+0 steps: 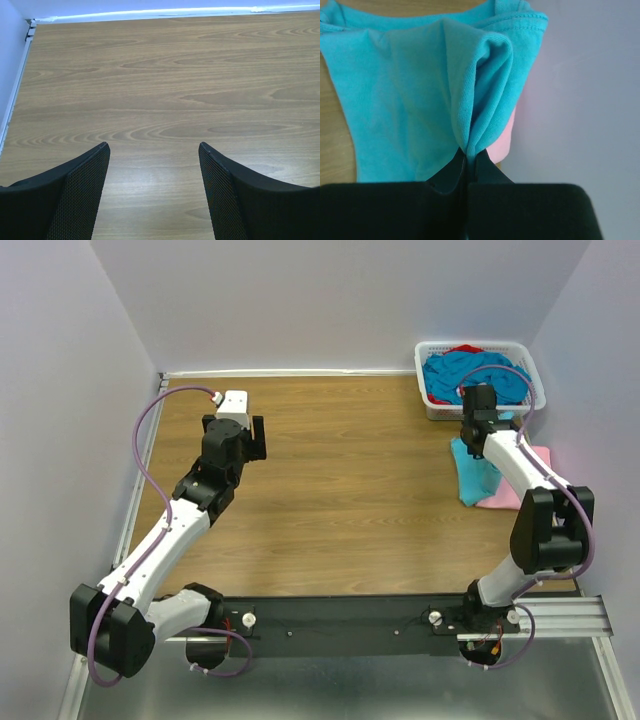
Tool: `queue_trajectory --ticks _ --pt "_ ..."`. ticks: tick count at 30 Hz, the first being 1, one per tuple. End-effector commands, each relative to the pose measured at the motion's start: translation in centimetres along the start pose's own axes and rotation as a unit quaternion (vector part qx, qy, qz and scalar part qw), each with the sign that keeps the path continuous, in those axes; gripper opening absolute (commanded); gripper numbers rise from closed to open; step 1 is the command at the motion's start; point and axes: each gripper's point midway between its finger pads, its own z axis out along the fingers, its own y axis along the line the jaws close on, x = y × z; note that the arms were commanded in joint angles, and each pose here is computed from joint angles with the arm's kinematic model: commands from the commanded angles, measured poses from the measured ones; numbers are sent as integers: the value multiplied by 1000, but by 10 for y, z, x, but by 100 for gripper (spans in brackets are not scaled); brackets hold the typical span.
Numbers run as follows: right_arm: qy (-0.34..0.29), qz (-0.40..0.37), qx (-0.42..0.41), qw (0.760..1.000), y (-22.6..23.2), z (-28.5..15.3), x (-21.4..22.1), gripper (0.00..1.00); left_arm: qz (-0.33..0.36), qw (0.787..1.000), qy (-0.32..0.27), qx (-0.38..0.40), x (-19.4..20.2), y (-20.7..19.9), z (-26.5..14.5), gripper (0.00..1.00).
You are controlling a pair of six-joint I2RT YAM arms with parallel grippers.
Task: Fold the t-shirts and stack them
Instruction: Neatly place the folded tshirt to the corner
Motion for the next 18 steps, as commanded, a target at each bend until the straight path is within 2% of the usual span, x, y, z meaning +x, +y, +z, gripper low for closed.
queue_trajectory --ticks 1,18 --pt "-17 1 35 999 -34 -10 -18 1 -11 1000 -7 2 -4 0 0 79" --pt "16 18 53 998 -47 20 8 1 -7 1000 10 8 7 -4 7 79"
